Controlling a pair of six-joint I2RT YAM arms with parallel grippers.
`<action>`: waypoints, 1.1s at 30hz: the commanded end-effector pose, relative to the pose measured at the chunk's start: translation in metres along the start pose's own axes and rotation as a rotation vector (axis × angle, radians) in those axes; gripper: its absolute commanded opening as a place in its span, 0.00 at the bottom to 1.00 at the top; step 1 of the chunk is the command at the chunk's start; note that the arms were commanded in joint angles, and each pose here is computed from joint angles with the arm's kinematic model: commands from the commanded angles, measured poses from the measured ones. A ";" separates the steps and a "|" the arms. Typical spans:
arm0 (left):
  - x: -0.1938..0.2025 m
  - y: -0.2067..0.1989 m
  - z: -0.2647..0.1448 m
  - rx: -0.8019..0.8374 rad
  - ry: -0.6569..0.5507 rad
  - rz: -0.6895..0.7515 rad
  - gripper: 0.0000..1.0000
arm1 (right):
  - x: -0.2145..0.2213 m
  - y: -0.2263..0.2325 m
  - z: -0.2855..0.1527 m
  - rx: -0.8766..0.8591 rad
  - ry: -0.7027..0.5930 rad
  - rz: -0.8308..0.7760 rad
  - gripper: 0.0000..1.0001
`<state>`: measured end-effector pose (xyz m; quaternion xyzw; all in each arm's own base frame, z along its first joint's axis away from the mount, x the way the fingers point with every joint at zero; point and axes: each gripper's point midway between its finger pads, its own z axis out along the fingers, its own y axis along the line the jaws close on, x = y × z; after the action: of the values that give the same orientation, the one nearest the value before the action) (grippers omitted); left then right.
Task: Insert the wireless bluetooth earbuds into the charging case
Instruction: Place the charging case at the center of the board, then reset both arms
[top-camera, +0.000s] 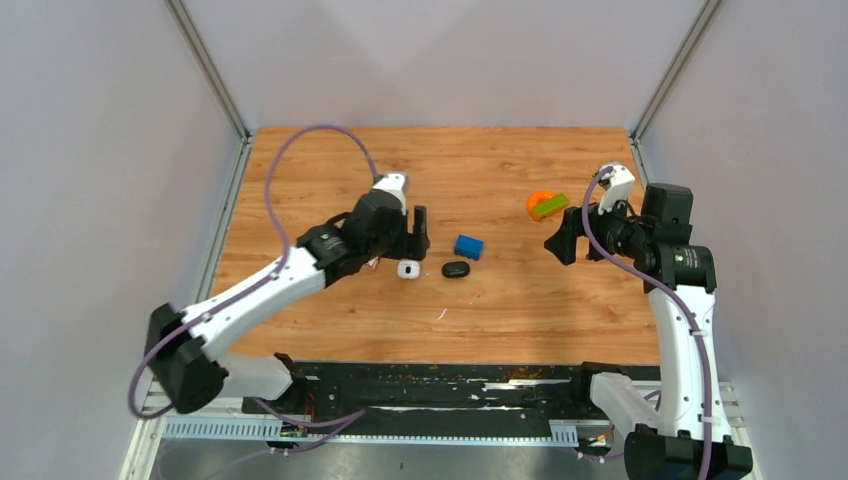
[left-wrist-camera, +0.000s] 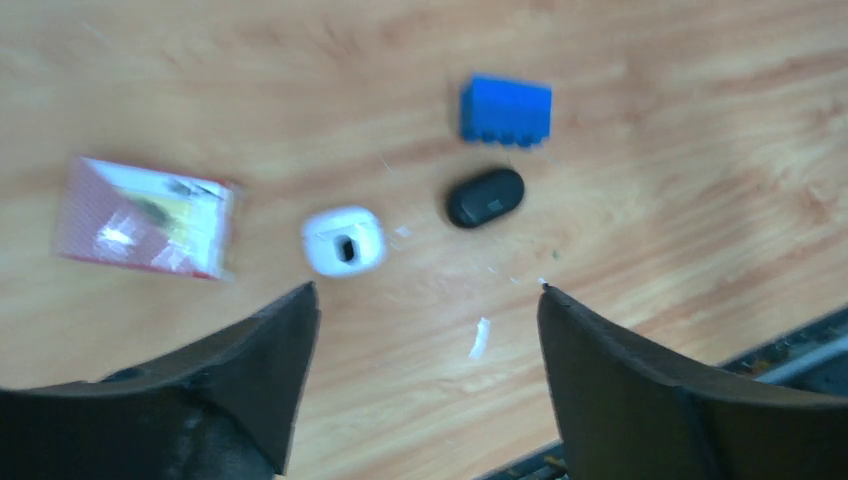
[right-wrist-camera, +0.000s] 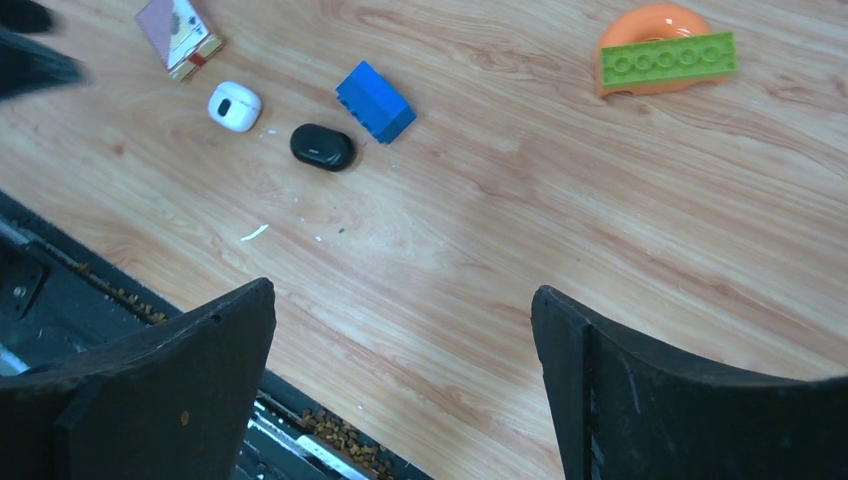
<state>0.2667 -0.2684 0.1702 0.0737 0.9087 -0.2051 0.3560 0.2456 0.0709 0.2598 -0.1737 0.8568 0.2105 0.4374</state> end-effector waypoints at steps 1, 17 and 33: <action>-0.066 0.052 -0.086 -0.243 -0.275 0.177 0.99 | -0.021 -0.025 -0.004 0.147 -0.078 0.060 0.99; -0.087 0.097 -0.160 -0.344 -0.606 0.406 1.00 | -0.020 -0.039 0.004 0.157 -0.099 0.149 0.99; -0.079 0.086 -0.133 -0.232 -0.589 0.283 1.00 | -0.021 -0.036 -0.001 0.129 -0.097 0.152 0.99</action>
<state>0.2621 -0.1302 0.2607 0.1240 0.7833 -0.0369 0.6081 0.2721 0.0394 0.2566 -0.0644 0.8676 0.1854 0.4569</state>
